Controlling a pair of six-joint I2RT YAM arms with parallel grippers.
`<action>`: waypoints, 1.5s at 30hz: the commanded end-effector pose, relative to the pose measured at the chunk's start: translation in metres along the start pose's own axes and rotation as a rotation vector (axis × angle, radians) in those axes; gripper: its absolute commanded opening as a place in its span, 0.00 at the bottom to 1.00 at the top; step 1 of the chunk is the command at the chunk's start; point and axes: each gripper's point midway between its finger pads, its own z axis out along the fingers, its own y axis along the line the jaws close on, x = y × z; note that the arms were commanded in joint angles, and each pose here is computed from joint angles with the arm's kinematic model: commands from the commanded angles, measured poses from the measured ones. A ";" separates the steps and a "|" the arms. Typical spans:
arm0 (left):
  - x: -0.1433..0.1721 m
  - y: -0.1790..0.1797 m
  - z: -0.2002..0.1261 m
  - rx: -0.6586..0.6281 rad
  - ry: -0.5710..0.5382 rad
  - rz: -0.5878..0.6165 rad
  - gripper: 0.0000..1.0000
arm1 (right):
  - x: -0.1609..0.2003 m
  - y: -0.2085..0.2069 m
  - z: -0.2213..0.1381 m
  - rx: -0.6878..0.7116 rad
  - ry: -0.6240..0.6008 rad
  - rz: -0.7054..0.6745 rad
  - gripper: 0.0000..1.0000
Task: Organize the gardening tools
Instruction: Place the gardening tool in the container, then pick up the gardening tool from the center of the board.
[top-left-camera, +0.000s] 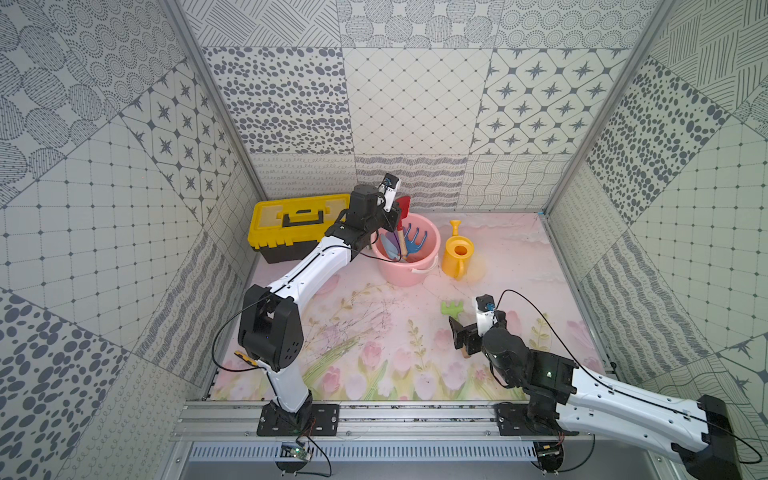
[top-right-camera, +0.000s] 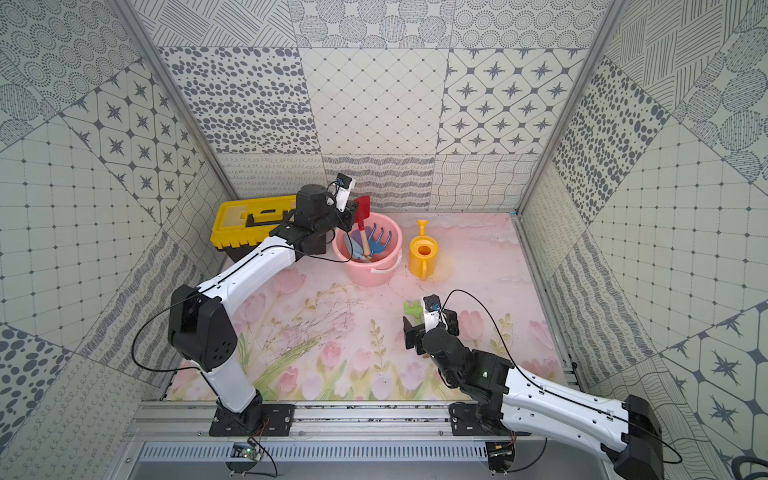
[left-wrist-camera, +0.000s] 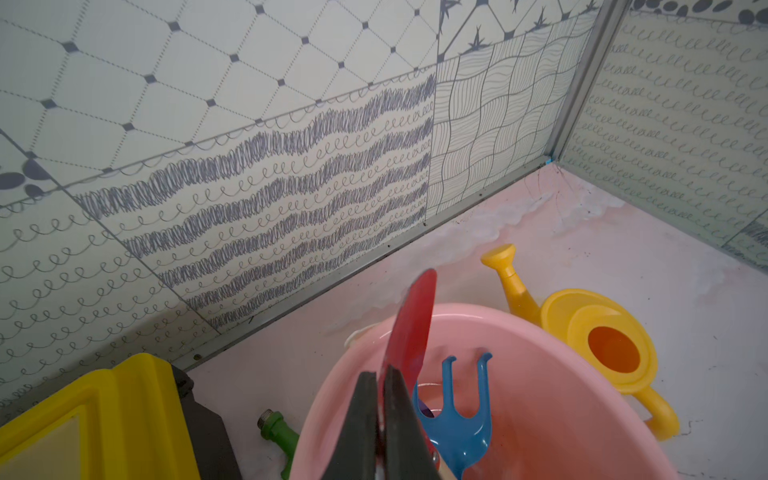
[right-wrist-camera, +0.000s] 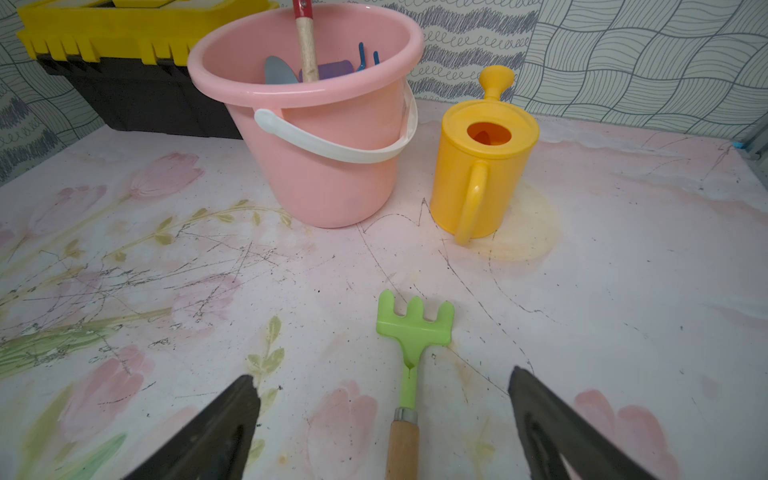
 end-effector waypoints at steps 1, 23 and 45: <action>0.001 -0.018 0.012 0.119 -0.078 0.015 0.01 | -0.009 0.000 0.001 0.003 -0.019 0.038 0.97; -0.016 -0.045 -0.068 0.220 -0.168 -0.638 0.86 | -0.001 -0.005 0.009 0.022 0.017 0.050 0.97; 0.161 -0.124 -0.158 0.070 0.087 -0.541 1.00 | 0.046 -0.036 0.041 0.118 0.204 0.175 0.97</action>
